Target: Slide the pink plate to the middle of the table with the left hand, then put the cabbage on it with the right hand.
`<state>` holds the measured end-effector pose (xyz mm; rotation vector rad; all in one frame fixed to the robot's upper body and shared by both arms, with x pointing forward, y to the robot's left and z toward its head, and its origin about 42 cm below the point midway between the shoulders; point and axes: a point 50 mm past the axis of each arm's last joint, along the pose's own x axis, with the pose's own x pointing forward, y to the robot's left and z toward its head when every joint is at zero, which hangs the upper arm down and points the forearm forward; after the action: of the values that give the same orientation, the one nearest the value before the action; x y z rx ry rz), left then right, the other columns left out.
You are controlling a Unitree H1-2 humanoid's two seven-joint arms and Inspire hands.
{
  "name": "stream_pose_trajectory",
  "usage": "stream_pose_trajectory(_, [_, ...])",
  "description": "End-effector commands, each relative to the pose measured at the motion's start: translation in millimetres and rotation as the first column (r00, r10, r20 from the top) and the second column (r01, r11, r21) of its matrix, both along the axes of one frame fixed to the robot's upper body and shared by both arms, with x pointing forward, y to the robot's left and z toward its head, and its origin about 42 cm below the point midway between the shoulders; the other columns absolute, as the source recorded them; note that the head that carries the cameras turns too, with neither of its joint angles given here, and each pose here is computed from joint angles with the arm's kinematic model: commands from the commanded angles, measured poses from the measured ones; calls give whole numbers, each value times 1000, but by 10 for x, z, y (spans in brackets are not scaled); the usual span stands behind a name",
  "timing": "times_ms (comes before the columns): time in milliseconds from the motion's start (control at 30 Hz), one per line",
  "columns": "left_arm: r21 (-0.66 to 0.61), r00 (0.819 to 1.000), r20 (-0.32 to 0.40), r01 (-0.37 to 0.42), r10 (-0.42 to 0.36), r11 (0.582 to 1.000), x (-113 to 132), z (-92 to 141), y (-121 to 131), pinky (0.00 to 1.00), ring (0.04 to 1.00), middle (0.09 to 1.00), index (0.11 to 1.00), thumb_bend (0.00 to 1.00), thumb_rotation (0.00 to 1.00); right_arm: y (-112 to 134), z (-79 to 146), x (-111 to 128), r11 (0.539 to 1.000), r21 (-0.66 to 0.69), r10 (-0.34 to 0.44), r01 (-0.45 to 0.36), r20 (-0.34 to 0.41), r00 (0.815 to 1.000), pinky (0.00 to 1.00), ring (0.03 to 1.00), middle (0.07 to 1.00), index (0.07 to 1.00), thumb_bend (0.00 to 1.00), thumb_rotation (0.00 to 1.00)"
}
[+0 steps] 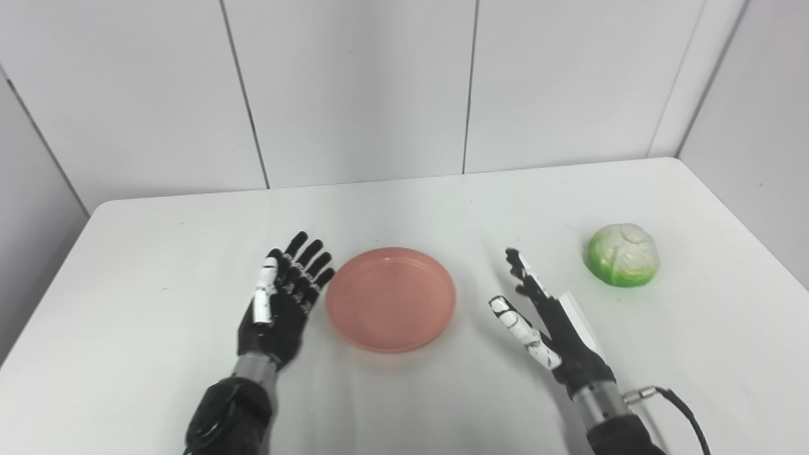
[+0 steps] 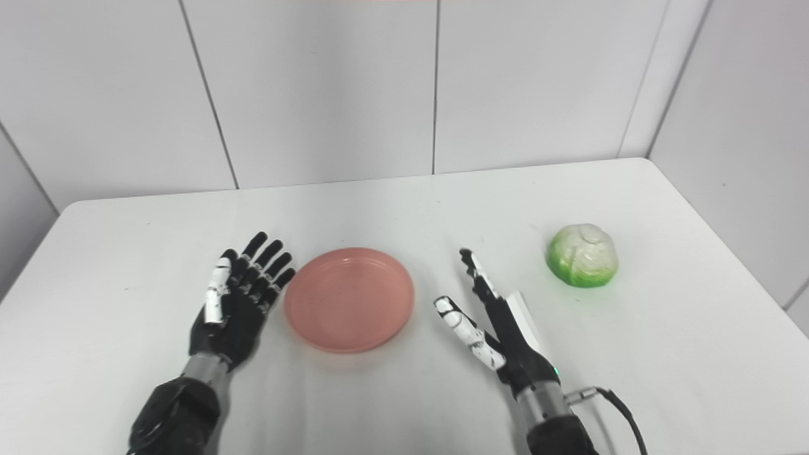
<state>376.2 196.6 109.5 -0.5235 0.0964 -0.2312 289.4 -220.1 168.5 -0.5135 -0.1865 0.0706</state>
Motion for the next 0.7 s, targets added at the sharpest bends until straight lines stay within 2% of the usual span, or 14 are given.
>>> stream_pose_trajectory(0, [23,988,-155,-3,7,1000,-181,-414,78,903,896,902,897,356,983,-30,340,97,999,-19,-23,26,119,993,874,922,945,950,769,975])
stream_pose_trajectory(67, [23,988,-152,-2,5,1000,-174,-449,113,894,890,895,889,367,954,-83,508,140,998,-44,-39,46,162,986,833,899,928,936,830,896])
stream_pose_trajectory(133, [19,989,-151,1,2,1000,-163,-474,140,893,889,894,889,378,930,-119,636,170,995,-77,-49,65,191,980,835,893,919,929,867,868])
stream_pose_trajectory(167, [20,989,-150,2,1,1000,-161,-483,159,892,889,894,889,379,928,-155,741,190,993,-95,-52,74,217,975,835,893,919,929,869,867])
stream_pose_trajectory(333, [22,989,-144,15,-11,1000,-134,-572,267,894,887,895,893,385,938,-312,1097,246,981,-157,-63,116,307,950,818,863,878,890,912,721])
stream_pose_trajectory(433, [9,989,-147,19,-18,1000,-106,-649,359,889,886,895,892,395,932,-425,1270,272,968,-192,-89,162,343,935,822,864,873,880,918,697])
stream_pose_trajectory(500, [1,989,-147,19,-19,1000,-86,-684,411,887,883,893,890,405,892,-496,1351,289,961,-202,-108,190,359,927,822,864,874,883,937,692])
stream_pose_trajectory(667, [-18,989,-146,32,-34,999,-23,-772,535,877,874,886,882,423,856,-749,1545,310,927,-236,-171,290,422,890,793,847,867,893,958,667])
